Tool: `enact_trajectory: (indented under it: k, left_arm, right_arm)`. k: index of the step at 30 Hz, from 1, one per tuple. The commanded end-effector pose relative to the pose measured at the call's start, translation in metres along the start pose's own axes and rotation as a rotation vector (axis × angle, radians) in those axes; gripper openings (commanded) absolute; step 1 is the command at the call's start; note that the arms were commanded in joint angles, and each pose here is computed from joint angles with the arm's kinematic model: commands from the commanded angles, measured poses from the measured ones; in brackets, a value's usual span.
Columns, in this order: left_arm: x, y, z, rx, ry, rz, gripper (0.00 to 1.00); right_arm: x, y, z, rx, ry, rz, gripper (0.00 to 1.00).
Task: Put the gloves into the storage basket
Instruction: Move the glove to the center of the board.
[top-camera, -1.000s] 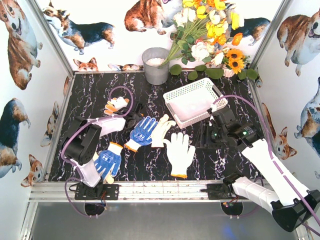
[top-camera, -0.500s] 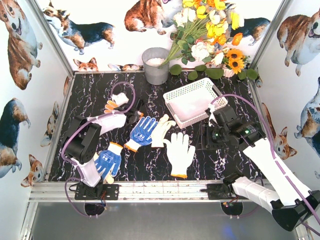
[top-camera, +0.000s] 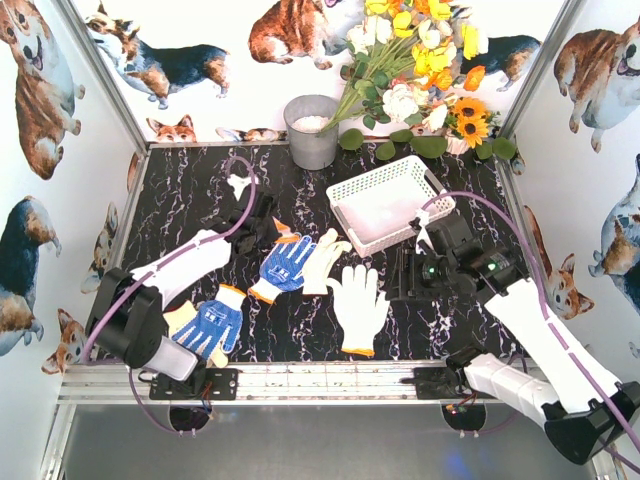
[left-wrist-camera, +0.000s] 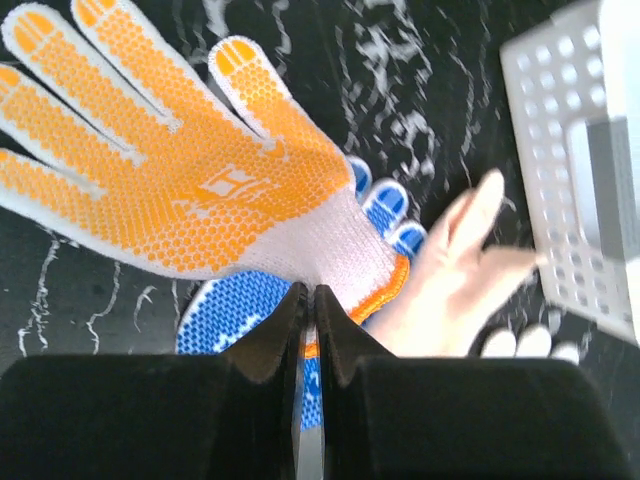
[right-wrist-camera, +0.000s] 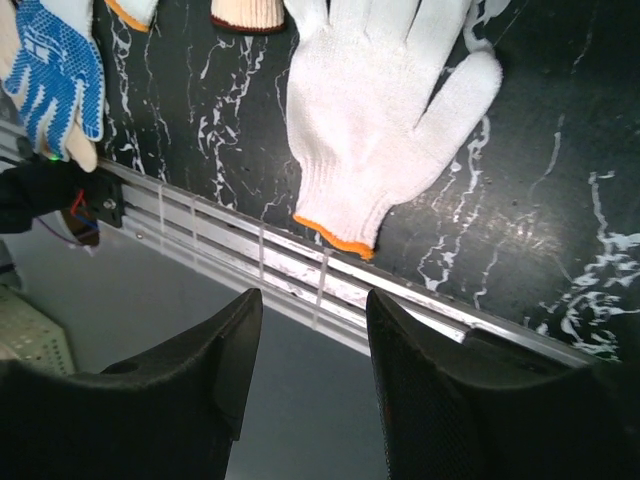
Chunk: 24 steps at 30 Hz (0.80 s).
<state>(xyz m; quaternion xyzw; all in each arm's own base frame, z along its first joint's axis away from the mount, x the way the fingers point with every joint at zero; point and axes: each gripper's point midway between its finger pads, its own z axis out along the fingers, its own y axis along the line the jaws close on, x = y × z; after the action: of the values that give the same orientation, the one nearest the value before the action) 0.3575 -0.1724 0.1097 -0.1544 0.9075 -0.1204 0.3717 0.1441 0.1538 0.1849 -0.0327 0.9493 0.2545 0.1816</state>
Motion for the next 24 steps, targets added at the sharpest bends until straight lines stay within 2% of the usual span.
enact_trajectory:
  k: [1,8,13,19,21,23,24]
  left_arm:
    - [0.016,-0.025,-0.025,0.154,0.077,0.13,0.0]
    - [0.051,-0.041,-0.068,0.342,0.156,0.161,0.0]
    - [0.115,-0.039,-0.092,0.465,0.28,0.164,0.0]
    - [0.182,-0.036,-0.113,0.574,0.444,0.234,0.0]
    - [0.192,-0.033,-0.119,0.575,0.466,0.25,0.0]
    - [0.193,-0.019,-0.119,0.502,0.46,0.264,0.0]
    - [0.188,-0.011,-0.12,0.45,0.435,0.272,0.06]
  right_arm:
    - [-0.01,0.024,0.014,-0.15,-0.063,0.103,0.49]
    - [-0.013,0.037,0.038,-0.274,-0.077,0.262,0.54]
    - [-0.01,0.041,0.058,-0.34,-0.054,0.36,0.56]
    - [-0.008,0.045,0.068,-0.314,-0.045,0.376,0.58]
    - [-0.003,0.046,0.075,-0.3,-0.037,0.377,0.59]
    - [0.003,0.049,0.082,-0.284,-0.014,0.375,0.59]
    - [0.005,0.052,0.085,-0.286,-0.003,0.376,0.59]
